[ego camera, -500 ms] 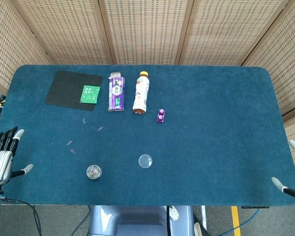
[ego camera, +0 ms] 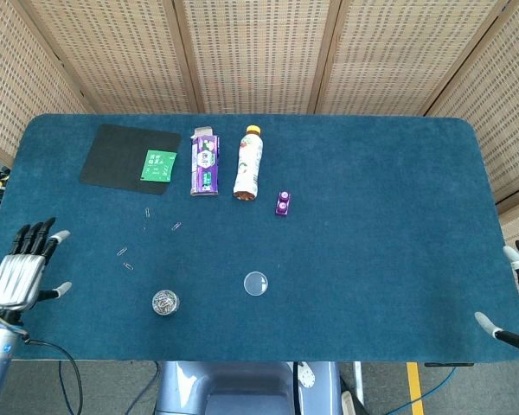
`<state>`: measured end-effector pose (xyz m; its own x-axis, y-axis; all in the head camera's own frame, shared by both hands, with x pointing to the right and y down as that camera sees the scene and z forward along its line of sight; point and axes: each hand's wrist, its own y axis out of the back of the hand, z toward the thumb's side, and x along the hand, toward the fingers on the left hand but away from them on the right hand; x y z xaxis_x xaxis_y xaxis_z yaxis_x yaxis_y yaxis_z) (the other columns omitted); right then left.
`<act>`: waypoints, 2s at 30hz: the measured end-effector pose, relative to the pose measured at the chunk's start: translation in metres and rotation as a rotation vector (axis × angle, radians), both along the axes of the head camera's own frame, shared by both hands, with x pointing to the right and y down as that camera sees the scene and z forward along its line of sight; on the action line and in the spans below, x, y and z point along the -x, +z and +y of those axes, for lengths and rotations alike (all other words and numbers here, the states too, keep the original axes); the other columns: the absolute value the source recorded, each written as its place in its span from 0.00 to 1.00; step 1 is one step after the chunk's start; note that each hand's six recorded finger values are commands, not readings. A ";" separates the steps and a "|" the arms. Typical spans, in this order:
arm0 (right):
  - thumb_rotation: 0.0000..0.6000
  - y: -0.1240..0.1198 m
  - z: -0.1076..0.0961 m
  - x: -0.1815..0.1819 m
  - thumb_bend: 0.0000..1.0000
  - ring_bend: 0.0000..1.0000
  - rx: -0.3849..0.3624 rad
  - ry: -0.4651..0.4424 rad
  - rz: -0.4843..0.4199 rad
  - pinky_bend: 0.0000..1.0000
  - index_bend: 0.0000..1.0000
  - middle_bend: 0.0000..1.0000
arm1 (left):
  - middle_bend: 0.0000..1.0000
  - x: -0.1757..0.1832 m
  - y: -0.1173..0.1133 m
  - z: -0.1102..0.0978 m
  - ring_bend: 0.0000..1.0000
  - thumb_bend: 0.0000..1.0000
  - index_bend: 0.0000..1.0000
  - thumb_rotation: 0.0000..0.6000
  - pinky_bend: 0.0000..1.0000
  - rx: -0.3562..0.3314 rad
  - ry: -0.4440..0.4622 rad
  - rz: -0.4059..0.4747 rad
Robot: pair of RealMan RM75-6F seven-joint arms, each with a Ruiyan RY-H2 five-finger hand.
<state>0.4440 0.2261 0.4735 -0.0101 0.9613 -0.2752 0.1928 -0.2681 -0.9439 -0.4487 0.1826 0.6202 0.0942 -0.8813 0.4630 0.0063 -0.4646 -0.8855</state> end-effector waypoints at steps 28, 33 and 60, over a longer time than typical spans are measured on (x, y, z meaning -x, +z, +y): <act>1.00 0.008 -0.001 0.004 0.00 0.00 0.030 -0.002 0.013 0.00 0.02 0.00 | 0.00 -0.071 0.106 -0.024 0.00 0.37 0.47 1.00 0.00 0.184 0.363 -0.042; 1.00 0.008 -0.002 0.004 0.00 0.00 0.032 -0.004 0.009 0.00 0.02 0.00 | 0.00 -0.070 0.109 -0.022 0.00 0.37 0.47 1.00 0.00 0.187 0.360 -0.045; 1.00 0.007 -0.002 0.004 0.00 0.00 0.033 -0.003 -0.003 0.00 0.02 0.00 | 0.00 -0.068 0.125 -0.018 0.00 0.37 0.51 1.00 0.00 0.210 0.333 -0.057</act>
